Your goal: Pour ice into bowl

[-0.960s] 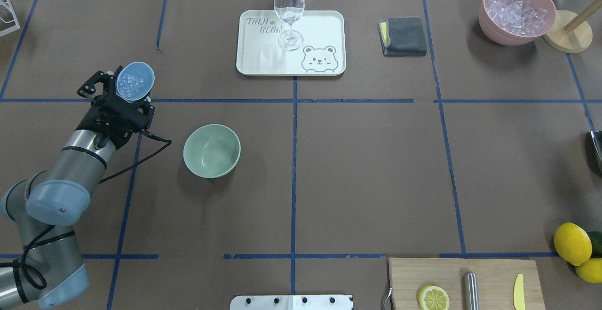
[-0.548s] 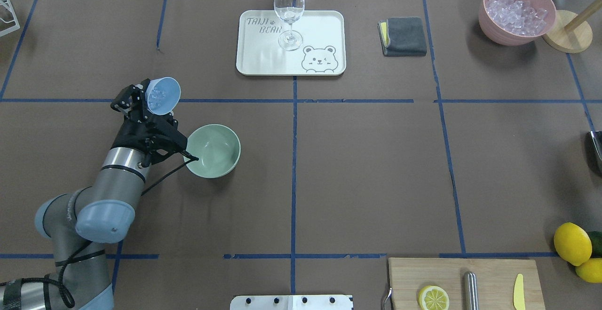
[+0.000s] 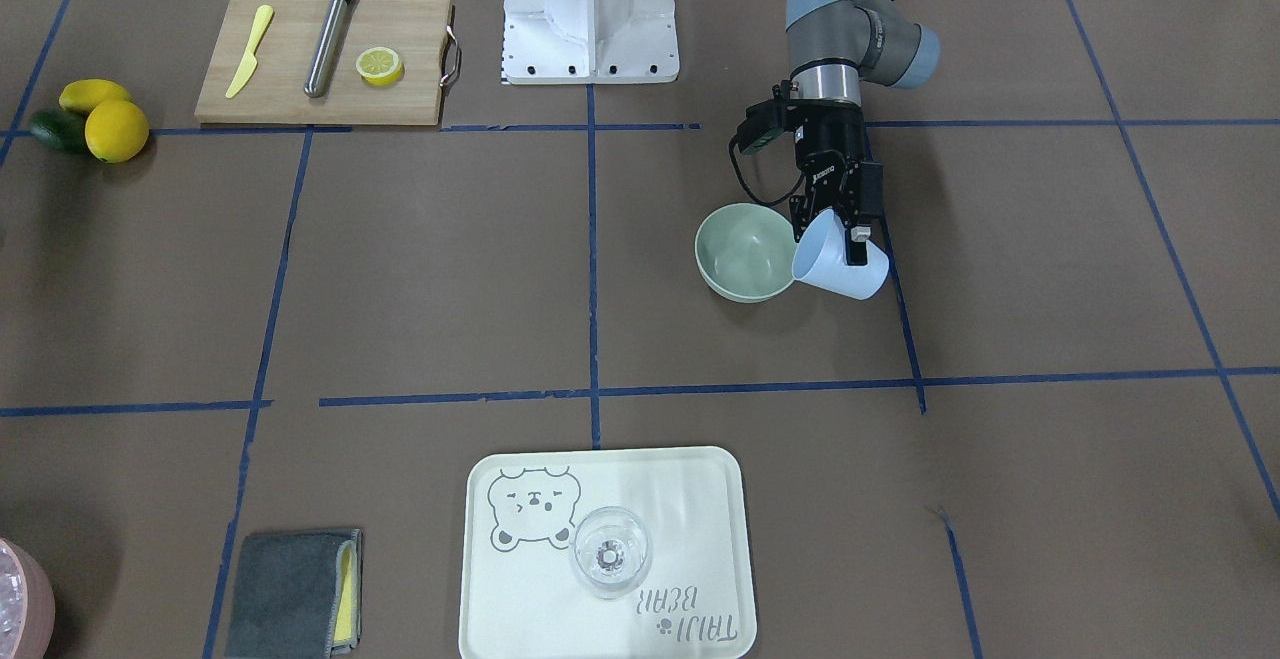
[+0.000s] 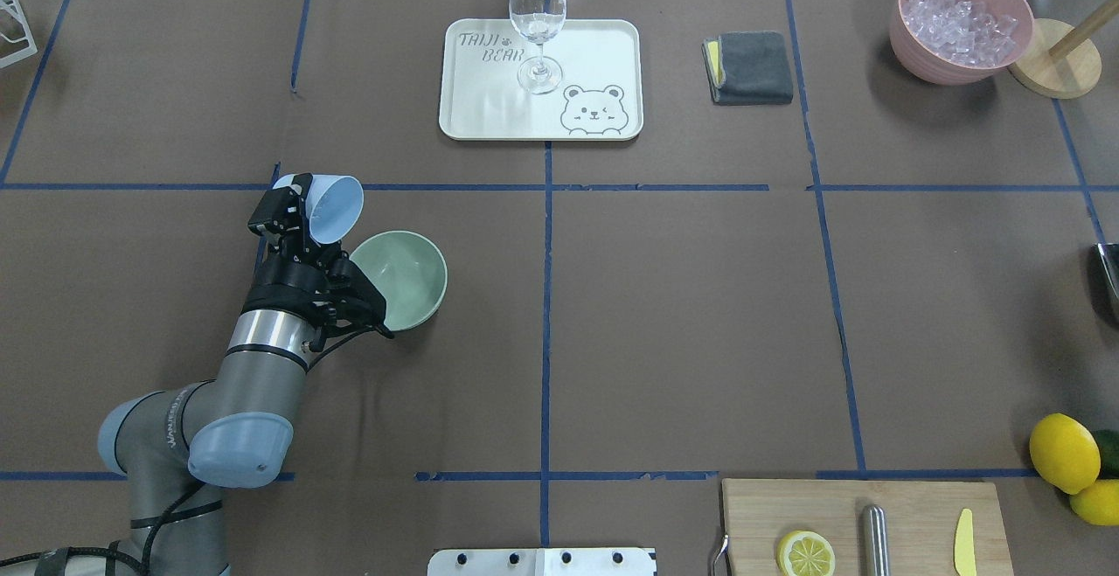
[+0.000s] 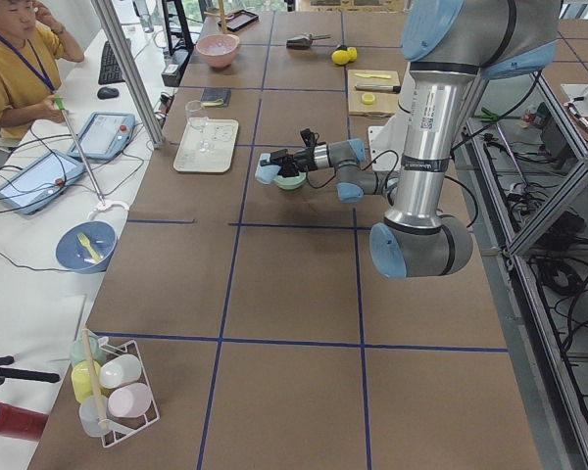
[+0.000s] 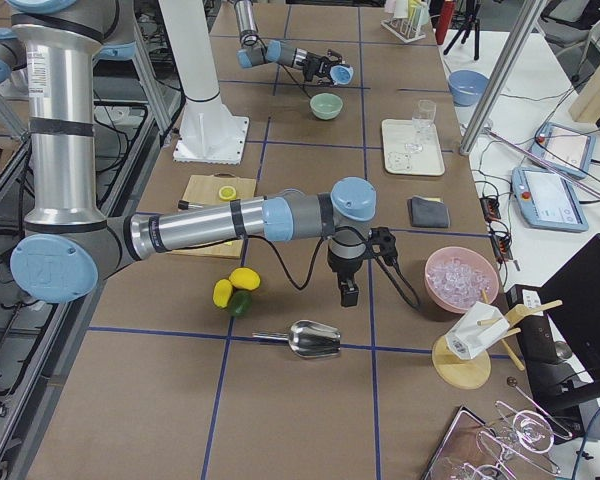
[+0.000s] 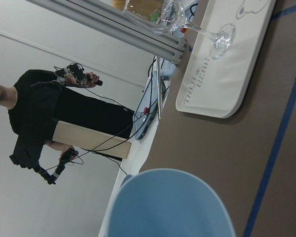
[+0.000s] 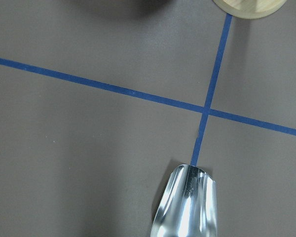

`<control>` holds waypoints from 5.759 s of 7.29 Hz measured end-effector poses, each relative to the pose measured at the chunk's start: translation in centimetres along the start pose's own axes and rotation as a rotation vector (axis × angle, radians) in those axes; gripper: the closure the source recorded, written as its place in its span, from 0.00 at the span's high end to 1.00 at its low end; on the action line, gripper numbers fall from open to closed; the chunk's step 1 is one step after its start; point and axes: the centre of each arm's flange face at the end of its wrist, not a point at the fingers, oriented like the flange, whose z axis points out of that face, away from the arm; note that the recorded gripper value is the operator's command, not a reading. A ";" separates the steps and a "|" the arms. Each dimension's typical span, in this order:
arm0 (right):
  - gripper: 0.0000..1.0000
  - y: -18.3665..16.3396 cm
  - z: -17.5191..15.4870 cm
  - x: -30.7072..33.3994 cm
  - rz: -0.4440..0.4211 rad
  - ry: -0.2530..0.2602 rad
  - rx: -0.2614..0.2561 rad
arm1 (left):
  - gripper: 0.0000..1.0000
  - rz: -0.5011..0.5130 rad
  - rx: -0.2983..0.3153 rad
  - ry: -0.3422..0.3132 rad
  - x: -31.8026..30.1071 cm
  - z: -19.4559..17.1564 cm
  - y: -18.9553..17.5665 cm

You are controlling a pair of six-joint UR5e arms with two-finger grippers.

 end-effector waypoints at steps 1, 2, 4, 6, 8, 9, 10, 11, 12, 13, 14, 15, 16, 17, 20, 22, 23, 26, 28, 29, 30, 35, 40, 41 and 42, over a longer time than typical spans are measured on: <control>1.00 0.1 0.1 0.0 0.001 0.000 -0.001 | 0.00 0.057 0.002 -0.005 0.3 -0.4 -0.1; 1.00 0.2 0.1 0.1 0.002 0.000 -0.002 | 0.00 0.120 0.001 -0.015 0.3 -0.5 -0.2; 1.00 0.3 0.2 0.2 0.002 0.000 -0.003 | 0.00 0.242 -0.002 -0.028 0.4 -0.7 -0.3; 1.00 0.5 0.3 0.2 -0.005 0.000 0.006 | 0.00 0.349 0.005 -0.023 0.8 -1.2 -0.6; 1.00 0.7 0.5 0.4 -0.005 0.000 0.007 | 0.00 0.432 0.013 -0.022 1.4 -1.8 -1.2; 1.00 0.8 0.5 0.4 -0.004 0.000 0.007 | 0.00 0.469 0.013 -0.027 1.6 -2.1 -1.4; 1.00 0.8 0.5 0.4 -0.004 0.000 0.007 | 0.00 0.491 0.014 -0.028 1.8 -2.3 -1.4; 1.00 0.9 0.6 0.5 -0.003 0.000 0.006 | 0.00 0.502 0.015 -0.029 1.9 -2.5 -1.5; 1.00 1.0 0.6 0.5 -0.004 0.000 0.005 | 0.00 0.508 0.013 -0.033 2.1 -2.5 -1.4; 1.00 1.0 0.6 0.5 -0.005 0.000 0.006 | 0.00 0.516 0.011 -0.036 2.2 -2.5 -1.3; 1.00 1.0 0.6 0.5 -0.006 0.000 0.007 | 0.00 0.537 0.010 -0.037 2.1 -2.6 -1.3; 1.00 1.1 0.6 0.5 -0.007 0.000 0.008 | 0.00 0.568 0.010 -0.038 2.1 -2.6 -1.4; 1.00 1.1 0.6 0.5 -0.007 0.000 0.008 | 0.00 0.600 0.010 -0.039 1.9 -2.7 -1.5; 1.00 1.1 0.7 0.5 -0.007 0.000 0.008 | 0.00 0.635 0.009 -0.044 1.8 -2.7 -1.5; 1.00 1.1 0.7 0.6 -0.006 0.000 0.008 | 0.00 0.683 -0.006 -0.061 1.8 -2.7 -0.9; 1.00 1.1 0.7 0.6 -0.005 0.000 0.008 | 0.01 0.689 -0.005 -0.062 1.9 -2.7 -0.9; 1.00 1.1 0.7 0.6 -0.005 0.000 0.007 | 0.02 0.690 -0.004 -0.062 1.9 -2.8 -0.9; 1.00 1.1 0.6 0.6 -0.005 0.001 0.009 | 0.00 0.681 -0.001 -0.063 1.7 -2.9 -1.1; 1.00 1.1 0.6 0.6 -0.004 0.001 0.009 | 0.00 0.608 0.027 -0.075 0.6 -3.3 -1.4; 1.00 1.1 0.6 0.6 -0.004 0.001 0.008 | 0.00 0.520 0.063 -0.088 -0.2 -3.7 -1.5; 1.00 1.1 0.7 0.6 -0.004 0.001 0.008 | 0.00 0.417 0.113 -0.088 -1.0 -4.2 -1.3; 1.00 1.3 0.6 0.7 -0.003 0.001 0.009 | 0.00 -0.475 0.313 0.103 -2.3 -5.5 -1.5; 1.00 1.3 0.1 0.6 -0.006 0.002 0.019 | 0.00 -1.187 0.261 0.298 -2.0 -5.4 -0.5; 1.00 1.3 0.0 0.5 -0.007 0.002 0.020 | 0.00 -1.187 0.232 0.290 -1.9 -4.8 2.0; 1.00 1.4 0.1 0.5 -0.007 0.001 0.019 | 0.00 -1.152 0.196 0.271 -2.3 -3.9 5.6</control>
